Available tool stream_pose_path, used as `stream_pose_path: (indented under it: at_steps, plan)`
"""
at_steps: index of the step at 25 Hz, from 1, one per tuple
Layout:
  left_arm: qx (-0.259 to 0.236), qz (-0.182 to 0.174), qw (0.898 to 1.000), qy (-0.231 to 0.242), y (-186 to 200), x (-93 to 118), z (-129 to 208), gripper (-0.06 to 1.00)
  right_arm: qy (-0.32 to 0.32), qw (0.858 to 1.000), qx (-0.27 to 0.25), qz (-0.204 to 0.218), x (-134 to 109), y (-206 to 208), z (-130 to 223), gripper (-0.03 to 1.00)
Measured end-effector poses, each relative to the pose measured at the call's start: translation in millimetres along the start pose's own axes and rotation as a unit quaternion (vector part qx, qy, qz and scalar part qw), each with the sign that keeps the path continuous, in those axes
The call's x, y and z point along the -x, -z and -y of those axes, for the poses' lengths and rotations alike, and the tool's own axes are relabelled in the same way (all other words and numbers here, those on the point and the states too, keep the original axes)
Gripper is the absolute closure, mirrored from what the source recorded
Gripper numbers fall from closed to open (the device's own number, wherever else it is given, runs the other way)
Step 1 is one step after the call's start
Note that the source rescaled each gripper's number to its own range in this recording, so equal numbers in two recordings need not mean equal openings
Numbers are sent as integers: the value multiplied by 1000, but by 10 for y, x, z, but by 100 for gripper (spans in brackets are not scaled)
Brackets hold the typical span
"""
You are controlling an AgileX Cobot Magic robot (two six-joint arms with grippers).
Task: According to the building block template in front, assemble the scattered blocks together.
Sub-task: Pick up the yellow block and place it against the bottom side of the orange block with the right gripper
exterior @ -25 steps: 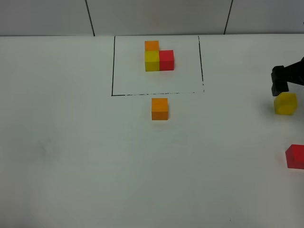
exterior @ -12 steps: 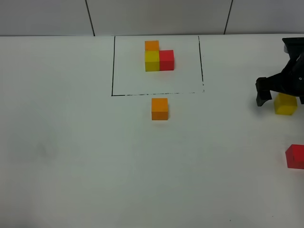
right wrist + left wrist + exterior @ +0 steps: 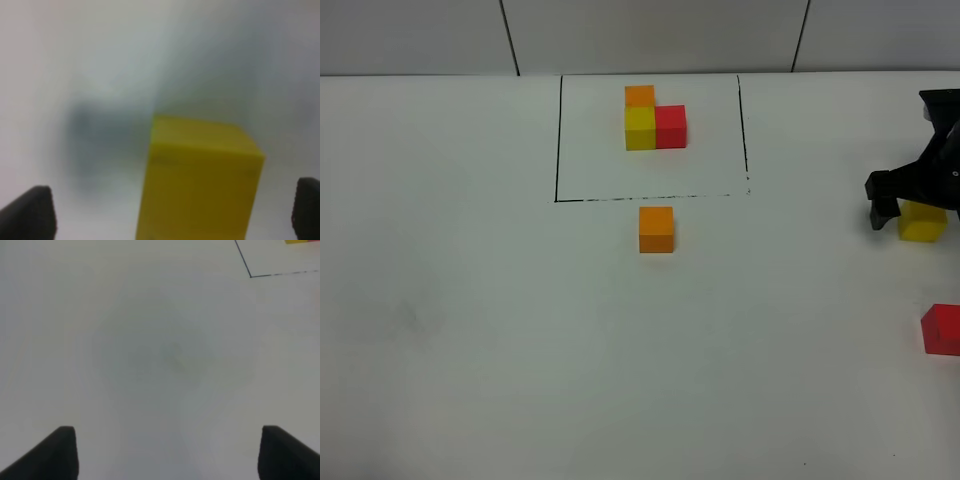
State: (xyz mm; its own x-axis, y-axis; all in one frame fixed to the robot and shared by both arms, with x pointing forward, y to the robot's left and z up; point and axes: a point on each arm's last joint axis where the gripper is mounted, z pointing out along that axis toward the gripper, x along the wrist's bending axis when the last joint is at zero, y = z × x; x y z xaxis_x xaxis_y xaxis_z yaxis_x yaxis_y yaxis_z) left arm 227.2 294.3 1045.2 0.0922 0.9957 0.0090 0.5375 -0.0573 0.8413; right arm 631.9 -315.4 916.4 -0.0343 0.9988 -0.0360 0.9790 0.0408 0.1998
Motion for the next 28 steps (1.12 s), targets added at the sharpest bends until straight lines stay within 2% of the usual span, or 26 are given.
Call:
stream_pose_path:
  at_steps: [12, 17, 19, 22, 23, 25, 28]
  plan:
    - [0, 0, 1000, 0, 0, 0, 0, 18, -11, 1000, -3, 2, 87, -151, 3, 16]
    - [0, 0, 1000, 0, 0, 0, 0, 18, -16, 1000, -10, 0, 83, -262, 13, 24]
    - [0, 0, 1000, 0, 0, 0, 0, 18, -19, 1000, -10, 0, 83, -263, 10, 31]
    - [0, 0, 1000, 0, 0, 0, 0, 18, -24, 1000, -10, 0, 83, -263, 10, 52]
    - [0, 0, 1000, 0, 0, 0, 0, 18, -26, 1000, -10, 0, 83, -263, 10, 64]
    - [0, 0, 1000, -1, 0, 0, 0, 18, -32, 999, -11, 0, 83, -263, 12, 96]
    - [0, 0, 1000, -1, 0, 0, 0, 18, -39, 999, -14, 0, 82, -263, 18, 96]
